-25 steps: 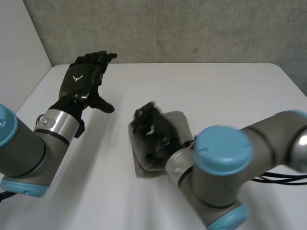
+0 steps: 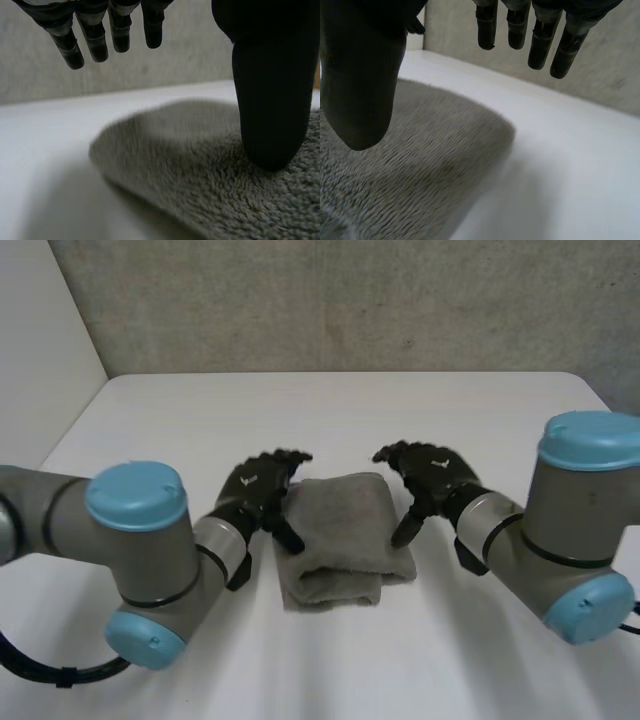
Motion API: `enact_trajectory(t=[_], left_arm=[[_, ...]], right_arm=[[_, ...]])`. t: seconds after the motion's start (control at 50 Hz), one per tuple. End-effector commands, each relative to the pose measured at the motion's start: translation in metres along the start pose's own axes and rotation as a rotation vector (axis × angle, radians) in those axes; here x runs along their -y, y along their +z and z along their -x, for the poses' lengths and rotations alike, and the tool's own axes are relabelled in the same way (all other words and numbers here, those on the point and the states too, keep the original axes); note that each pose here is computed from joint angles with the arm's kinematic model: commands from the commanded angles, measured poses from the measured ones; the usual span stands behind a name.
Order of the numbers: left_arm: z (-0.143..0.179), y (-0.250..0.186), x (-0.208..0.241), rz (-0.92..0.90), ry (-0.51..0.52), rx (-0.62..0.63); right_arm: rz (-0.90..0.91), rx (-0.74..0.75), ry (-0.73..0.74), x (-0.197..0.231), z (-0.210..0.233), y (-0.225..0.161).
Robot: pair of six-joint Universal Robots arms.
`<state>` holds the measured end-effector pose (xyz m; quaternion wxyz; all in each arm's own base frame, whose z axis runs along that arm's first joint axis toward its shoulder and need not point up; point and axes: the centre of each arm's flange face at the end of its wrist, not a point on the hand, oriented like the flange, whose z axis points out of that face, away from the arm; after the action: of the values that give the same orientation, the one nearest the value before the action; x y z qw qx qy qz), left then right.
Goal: Fold the towel.
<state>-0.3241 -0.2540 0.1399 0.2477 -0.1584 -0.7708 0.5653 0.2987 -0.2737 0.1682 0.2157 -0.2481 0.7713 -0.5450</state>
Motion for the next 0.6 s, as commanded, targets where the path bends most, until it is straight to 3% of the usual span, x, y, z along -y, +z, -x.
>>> enact_trajectory(t=[0.02,0.16,0.2,0.26,0.34,0.4,0.5,0.6], left_arm=[[0.004,0.003,-0.012,0.034,0.037,0.027],[0.001,-0.002,0.003,-0.002,0.100,0.021],[-0.004,-0.009,0.025,-0.060,0.120,0.012],[-0.006,-0.012,0.040,-0.097,0.121,0.009],[-0.015,-0.032,0.095,-0.226,0.119,-0.002],[-0.020,-0.049,0.132,-0.288,0.120,0.001],[-0.009,-0.070,0.175,-0.321,0.109,0.065],[0.013,-0.080,0.197,-0.292,0.099,0.154]], right_arm=[[0.123,0.024,0.025,-0.034,0.002,0.023],[0.108,0.019,0.019,-0.022,0.002,0.023],[0.080,0.019,0.012,-0.011,0.003,0.019],[-0.009,0.011,-0.008,0.022,0.004,0.006],[-0.176,-0.018,-0.040,0.081,0.005,-0.024],[-0.235,-0.038,-0.047,0.100,0.005,-0.036],[-0.346,-0.190,-0.052,0.147,-0.005,-0.078],[-0.319,-0.296,-0.090,0.155,-0.018,-0.091]])
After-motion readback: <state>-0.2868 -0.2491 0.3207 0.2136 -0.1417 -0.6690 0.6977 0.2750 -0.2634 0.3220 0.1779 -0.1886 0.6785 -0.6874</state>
